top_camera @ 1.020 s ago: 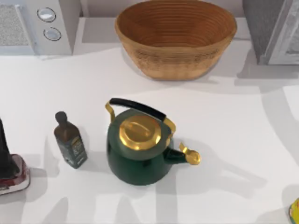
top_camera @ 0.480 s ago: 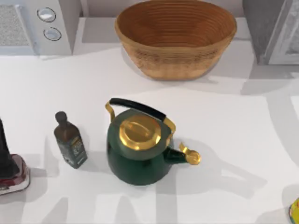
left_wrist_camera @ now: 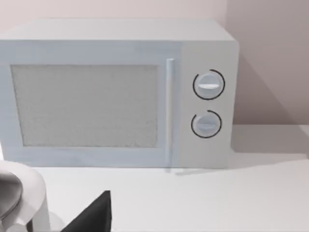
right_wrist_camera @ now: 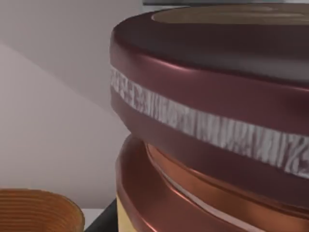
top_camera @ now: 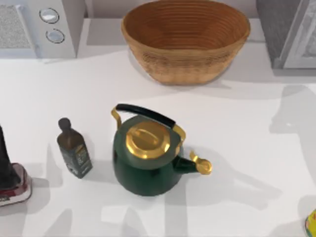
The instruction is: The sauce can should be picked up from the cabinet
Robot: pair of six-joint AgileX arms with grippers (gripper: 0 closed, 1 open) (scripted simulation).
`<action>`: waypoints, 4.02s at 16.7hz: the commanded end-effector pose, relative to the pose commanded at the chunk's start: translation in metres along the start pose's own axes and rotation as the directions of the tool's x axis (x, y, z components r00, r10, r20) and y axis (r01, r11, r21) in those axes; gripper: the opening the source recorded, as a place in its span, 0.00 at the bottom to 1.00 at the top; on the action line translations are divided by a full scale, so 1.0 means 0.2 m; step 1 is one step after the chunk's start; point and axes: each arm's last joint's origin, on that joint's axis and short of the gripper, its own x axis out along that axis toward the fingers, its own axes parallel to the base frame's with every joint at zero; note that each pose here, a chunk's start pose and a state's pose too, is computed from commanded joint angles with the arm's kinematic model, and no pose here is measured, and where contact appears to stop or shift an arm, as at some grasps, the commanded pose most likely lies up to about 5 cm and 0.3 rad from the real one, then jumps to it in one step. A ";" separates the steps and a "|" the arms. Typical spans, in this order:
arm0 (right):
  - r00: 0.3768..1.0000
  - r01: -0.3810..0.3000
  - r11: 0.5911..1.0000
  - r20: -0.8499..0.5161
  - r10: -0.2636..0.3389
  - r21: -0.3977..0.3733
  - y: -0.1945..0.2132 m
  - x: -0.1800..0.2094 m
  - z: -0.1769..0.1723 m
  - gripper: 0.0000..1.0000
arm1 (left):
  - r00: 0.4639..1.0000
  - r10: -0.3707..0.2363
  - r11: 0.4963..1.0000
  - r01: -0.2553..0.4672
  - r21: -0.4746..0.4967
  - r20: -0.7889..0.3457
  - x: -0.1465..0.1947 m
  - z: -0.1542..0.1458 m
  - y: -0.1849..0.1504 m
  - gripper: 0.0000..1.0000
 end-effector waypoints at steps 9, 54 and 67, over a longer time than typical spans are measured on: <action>1.000 -0.007 1.000 -0.001 0.007 0.009 -0.06 0.00 -0.97 0.00 | 1.000 0.000 1.000 0.000 0.000 0.000 0.00 0.00 0.00 1.00; 0.713 -0.700 0.713 0.032 0.701 -0.021 -0.21 0.69 -1.53 0.00 | 1.000 0.000 1.000 0.000 0.000 0.000 0.00 0.00 0.00 1.00; 0.713 -0.700 0.713 0.032 0.701 -0.021 0.00 0.91 -1.65 0.00 | 1.000 0.000 1.000 0.000 0.000 0.000 0.00 0.00 0.00 1.00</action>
